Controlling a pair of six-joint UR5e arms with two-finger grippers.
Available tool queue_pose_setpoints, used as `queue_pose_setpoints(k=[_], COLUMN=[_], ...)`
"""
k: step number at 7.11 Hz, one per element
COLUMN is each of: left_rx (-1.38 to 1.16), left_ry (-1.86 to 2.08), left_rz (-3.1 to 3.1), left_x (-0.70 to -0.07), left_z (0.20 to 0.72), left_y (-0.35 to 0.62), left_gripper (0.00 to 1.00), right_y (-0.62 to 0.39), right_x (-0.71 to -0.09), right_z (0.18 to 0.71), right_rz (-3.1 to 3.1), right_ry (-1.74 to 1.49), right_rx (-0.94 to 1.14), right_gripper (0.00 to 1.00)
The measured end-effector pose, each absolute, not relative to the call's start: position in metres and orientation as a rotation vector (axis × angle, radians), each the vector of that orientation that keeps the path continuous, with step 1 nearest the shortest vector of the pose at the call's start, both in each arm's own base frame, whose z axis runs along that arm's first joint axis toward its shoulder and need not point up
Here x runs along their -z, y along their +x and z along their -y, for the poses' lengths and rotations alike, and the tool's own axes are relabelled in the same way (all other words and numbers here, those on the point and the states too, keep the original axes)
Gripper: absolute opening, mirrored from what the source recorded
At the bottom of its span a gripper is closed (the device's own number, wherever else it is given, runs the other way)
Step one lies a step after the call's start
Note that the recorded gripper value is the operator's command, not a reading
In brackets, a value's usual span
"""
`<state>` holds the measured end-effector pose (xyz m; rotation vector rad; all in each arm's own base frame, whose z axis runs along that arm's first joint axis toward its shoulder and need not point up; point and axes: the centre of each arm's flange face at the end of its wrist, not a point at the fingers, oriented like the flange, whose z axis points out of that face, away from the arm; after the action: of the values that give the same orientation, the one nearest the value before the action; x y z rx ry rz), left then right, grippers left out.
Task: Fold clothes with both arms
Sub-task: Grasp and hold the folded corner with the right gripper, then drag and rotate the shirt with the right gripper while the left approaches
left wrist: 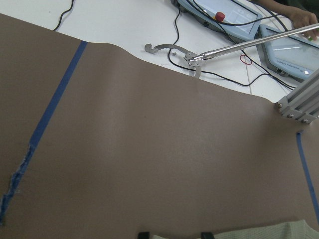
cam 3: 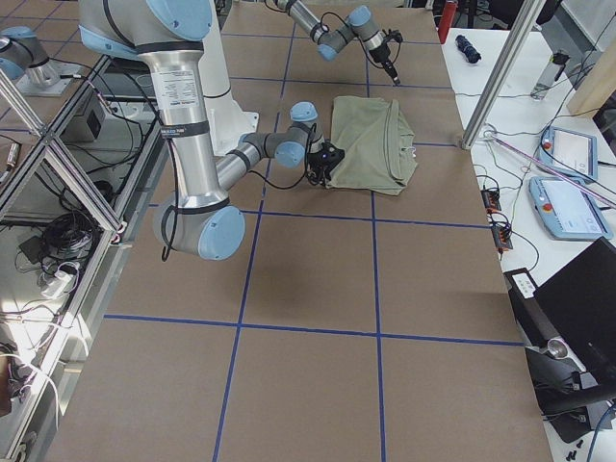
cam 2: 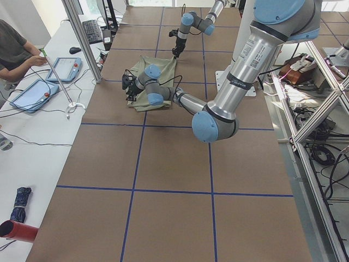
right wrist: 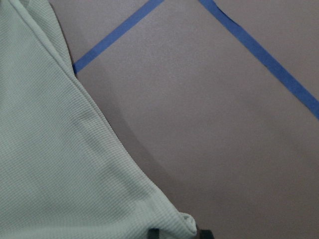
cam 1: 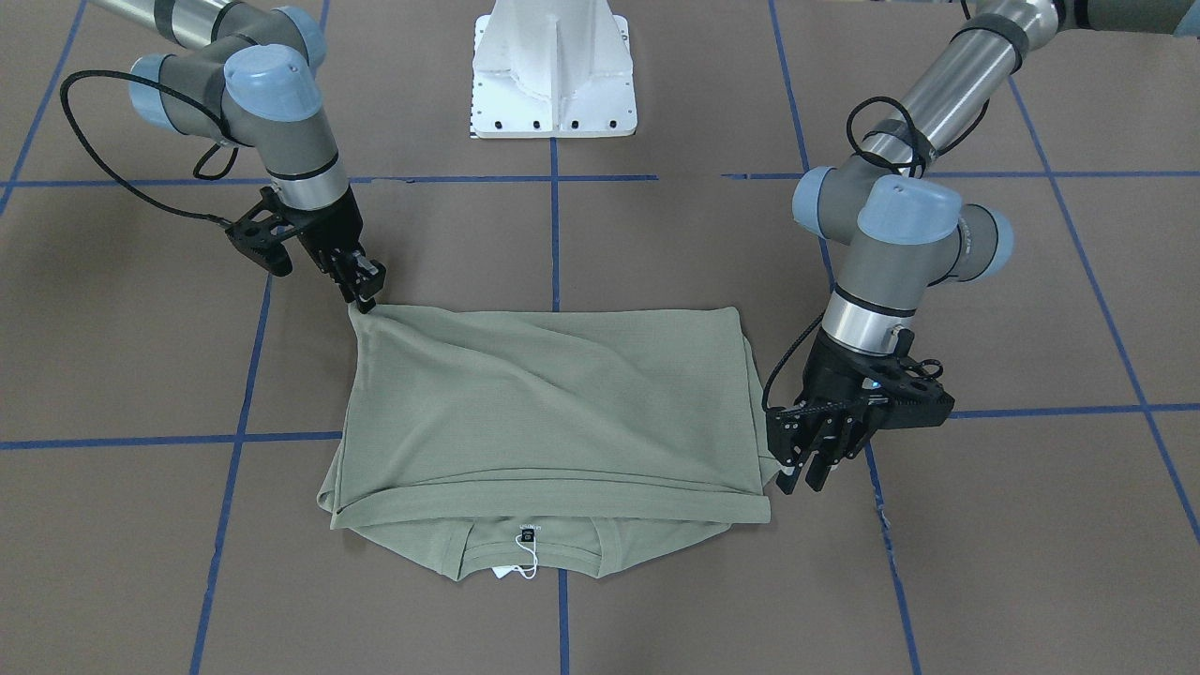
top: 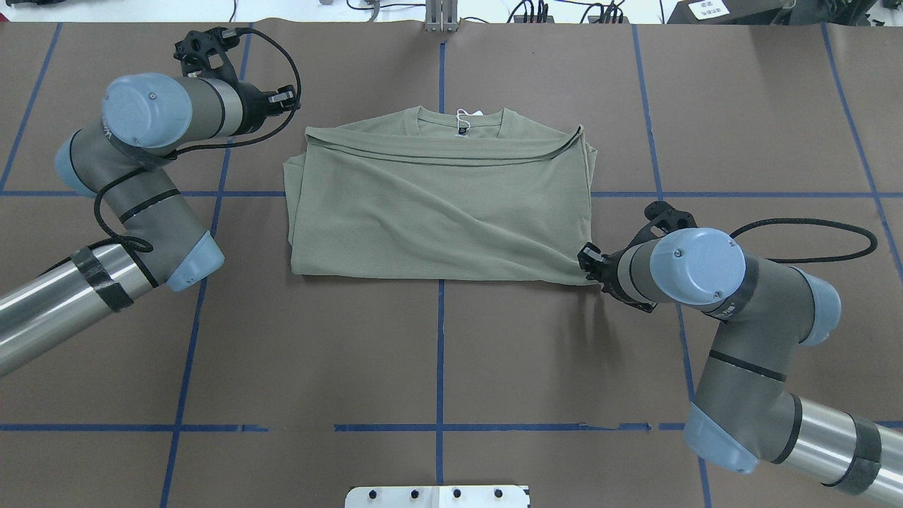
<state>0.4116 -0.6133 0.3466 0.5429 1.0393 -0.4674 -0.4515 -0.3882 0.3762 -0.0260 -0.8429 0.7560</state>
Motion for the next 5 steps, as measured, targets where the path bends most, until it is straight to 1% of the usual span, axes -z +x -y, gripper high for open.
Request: queue_pose_setpoints(k=[1,2,5], left_rx=[0.467,0.467,0.47], left_ry=[0.543,0.543,0.546], left_rz=[-1.039,-1.039,-1.037], left_x=[-0.3467,-0.3468,-0.3468], left_z=[0.6132,0.6132,0.6135], left_y=[0.4115,0.4114,0.4112], left_gripper=[0.46,0.46,0.46], right_y=[-0.4513,-0.4515,-0.4529], right_x=[-0.3764,-0.3755,-0.3701], right_z=[0.3888,0.3899,0.3943], right_rz=[0.842,0.841,0.843], right_ry=[-0.024,-0.017,0.003], right_rx=[-0.757,-0.759,-0.761], right_gripper=[0.35,0.0,0.0])
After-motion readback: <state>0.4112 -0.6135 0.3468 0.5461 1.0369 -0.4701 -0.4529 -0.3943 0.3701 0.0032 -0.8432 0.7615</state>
